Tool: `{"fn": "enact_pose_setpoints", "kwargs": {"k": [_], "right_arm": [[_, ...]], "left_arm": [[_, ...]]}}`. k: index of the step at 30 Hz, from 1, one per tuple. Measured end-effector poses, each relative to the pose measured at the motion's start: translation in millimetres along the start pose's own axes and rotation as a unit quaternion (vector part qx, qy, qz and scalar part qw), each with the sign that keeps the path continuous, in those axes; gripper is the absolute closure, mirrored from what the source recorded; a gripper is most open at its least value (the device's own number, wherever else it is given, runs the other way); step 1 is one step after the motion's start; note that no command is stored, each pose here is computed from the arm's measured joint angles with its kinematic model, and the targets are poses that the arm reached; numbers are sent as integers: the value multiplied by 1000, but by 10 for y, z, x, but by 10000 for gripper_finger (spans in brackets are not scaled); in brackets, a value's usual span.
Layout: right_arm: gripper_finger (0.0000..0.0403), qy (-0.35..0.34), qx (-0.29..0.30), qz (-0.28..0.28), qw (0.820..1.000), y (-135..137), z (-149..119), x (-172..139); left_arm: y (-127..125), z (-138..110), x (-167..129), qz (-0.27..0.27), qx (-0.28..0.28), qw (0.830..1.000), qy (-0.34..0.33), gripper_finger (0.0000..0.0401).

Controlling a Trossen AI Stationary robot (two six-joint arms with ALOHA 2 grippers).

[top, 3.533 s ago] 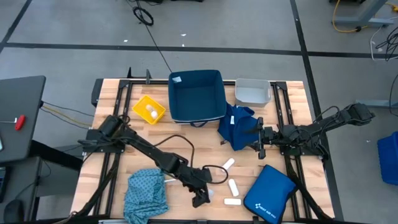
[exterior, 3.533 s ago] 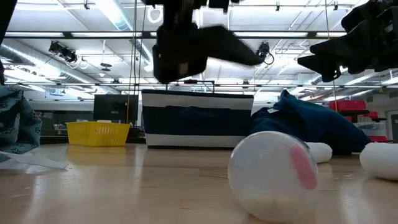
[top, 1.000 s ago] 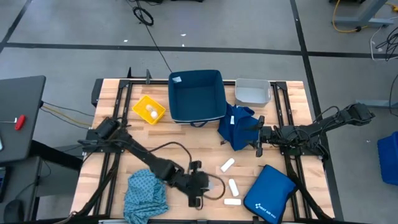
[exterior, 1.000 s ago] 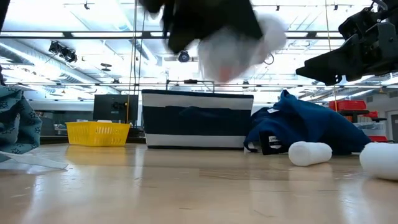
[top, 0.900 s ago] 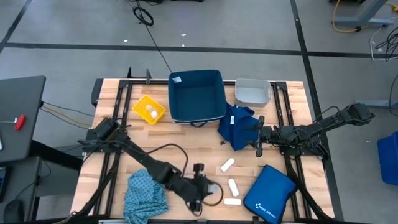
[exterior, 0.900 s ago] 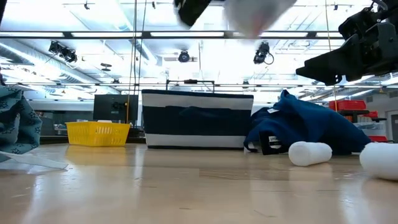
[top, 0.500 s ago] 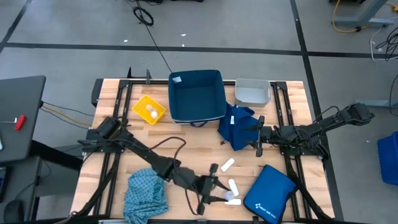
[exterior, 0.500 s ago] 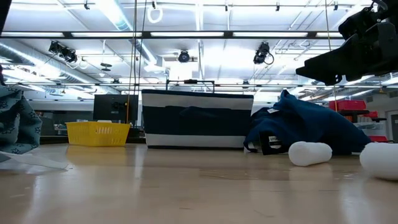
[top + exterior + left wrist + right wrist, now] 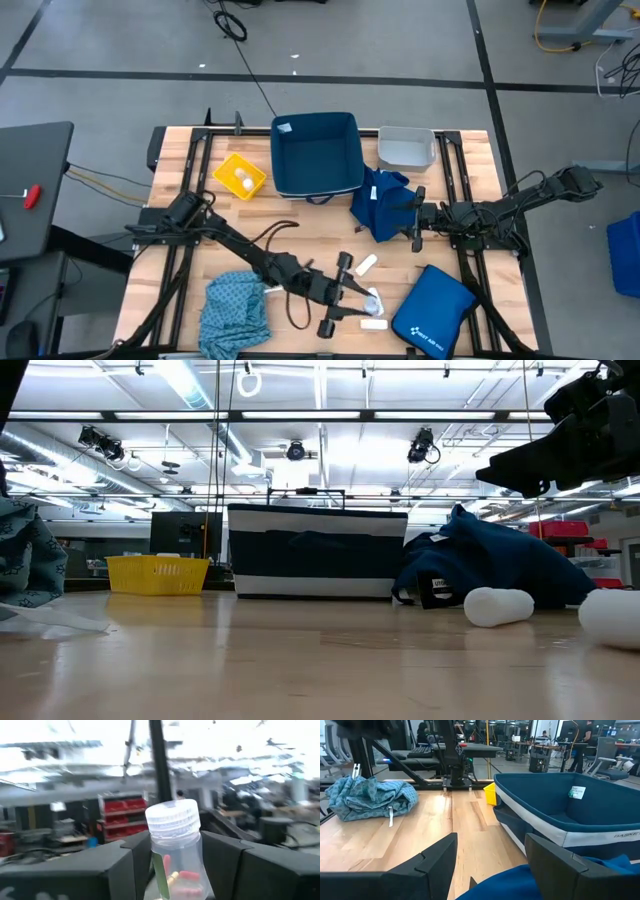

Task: Pick & place medical supplies in basket/bin
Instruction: Put the white pill bottle into the basket

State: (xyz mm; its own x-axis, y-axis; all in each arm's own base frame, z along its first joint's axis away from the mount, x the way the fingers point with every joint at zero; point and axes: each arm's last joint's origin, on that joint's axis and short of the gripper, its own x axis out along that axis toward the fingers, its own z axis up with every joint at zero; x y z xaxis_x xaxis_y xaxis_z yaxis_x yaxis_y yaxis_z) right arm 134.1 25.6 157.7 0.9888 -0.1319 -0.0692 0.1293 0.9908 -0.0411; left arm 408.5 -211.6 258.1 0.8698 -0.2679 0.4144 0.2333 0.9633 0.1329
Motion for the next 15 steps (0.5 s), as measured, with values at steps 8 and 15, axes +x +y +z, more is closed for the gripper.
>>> {"fn": "enact_pose_setpoints", "kwargs": {"k": [8,15], "right_arm": [[160,0,4,0,1000,0,1,0],[160,8,8,-1,1000,-1,-17,0]], "left_arm": [[227,-156,-515,174,28,983,-44,253],[332,-196,-787,296,138,943,63,253]]}}
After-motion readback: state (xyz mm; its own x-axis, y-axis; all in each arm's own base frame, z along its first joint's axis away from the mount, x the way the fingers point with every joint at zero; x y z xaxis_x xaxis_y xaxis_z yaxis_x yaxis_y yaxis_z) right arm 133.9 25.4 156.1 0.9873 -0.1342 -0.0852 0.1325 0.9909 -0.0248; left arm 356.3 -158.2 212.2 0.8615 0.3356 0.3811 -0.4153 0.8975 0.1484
